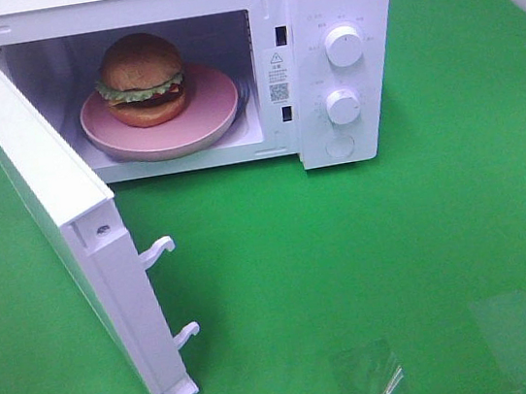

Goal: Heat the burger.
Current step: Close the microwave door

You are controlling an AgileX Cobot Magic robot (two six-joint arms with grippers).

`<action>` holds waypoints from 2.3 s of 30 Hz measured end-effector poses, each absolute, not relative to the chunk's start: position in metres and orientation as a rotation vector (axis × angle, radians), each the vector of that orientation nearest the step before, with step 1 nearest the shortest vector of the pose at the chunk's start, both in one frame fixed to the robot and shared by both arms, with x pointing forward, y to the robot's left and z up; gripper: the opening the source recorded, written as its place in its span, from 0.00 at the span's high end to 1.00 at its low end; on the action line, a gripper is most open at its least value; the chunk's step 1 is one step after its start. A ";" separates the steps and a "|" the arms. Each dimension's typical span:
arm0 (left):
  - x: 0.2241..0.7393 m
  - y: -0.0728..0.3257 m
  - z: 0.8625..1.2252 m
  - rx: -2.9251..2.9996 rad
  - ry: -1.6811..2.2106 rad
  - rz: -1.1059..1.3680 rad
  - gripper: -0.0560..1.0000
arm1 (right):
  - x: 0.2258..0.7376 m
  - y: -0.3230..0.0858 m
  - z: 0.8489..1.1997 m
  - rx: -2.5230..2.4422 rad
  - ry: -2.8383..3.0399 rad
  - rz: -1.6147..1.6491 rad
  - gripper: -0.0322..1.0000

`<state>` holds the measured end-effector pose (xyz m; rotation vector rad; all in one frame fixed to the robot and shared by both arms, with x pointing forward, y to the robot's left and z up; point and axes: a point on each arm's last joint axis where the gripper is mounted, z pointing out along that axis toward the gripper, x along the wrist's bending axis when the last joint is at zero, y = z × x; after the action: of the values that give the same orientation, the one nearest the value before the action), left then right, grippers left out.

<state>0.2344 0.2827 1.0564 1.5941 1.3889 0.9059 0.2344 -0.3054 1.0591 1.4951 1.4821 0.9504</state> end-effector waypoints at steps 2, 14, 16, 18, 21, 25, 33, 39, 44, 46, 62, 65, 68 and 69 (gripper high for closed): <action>0.234 0.283 1.056 1.594 1.389 0.906 0.02 | 0.234 -0.305 1.059 1.495 1.482 0.950 0.24; 0.234 0.283 1.056 1.594 1.389 0.906 0.02 | 0.234 -0.305 1.059 1.495 1.482 0.950 0.24; 0.234 0.283 1.056 1.594 1.389 0.906 0.02 | 0.234 -0.305 1.059 1.495 1.482 0.950 0.24; 0.234 0.283 1.056 1.594 1.389 0.906 0.02 | 0.234 -0.305 1.059 1.495 1.482 0.950 0.24; 0.234 0.283 1.056 1.594 1.389 0.906 0.02 | 0.234 -0.305 1.059 1.495 1.482 0.950 0.24; 0.234 0.283 1.056 1.594 1.389 0.906 0.02 | 0.234 -0.305 1.059 1.495 1.482 0.950 0.24; 0.234 0.283 1.056 1.594 1.389 0.906 0.02 | 0.234 -0.305 1.059 1.495 1.482 0.950 0.24; 0.234 0.283 1.056 1.594 1.389 0.906 0.02 | 0.234 -0.305 1.059 1.495 1.482 0.950 0.24; 0.235 0.283 1.057 1.575 1.394 0.901 0.02 | 0.234 -0.305 1.059 1.495 1.482 0.950 0.24; 0.236 0.283 1.058 1.572 1.394 0.903 0.02 | 0.234 -0.305 1.059 1.495 1.482 0.950 0.24; 0.284 0.291 1.090 1.429 1.377 0.994 0.08 | 0.234 -0.305 1.059 1.495 1.482 0.950 0.24; 0.298 0.294 1.095 1.385 1.367 1.028 0.26 | 0.234 -0.305 1.059 1.495 1.482 0.950 0.24; 0.304 0.296 1.098 1.361 1.360 1.048 0.37 | 0.234 -0.305 1.059 1.495 1.482 0.950 0.24; 0.310 0.297 1.100 1.349 1.361 1.056 0.48 | 0.234 -0.305 1.059 1.495 1.482 0.950 0.24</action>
<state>0.3099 0.2972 1.0996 1.3493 1.3614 1.0562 0.2344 -0.3054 1.0591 1.4951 1.4821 0.9504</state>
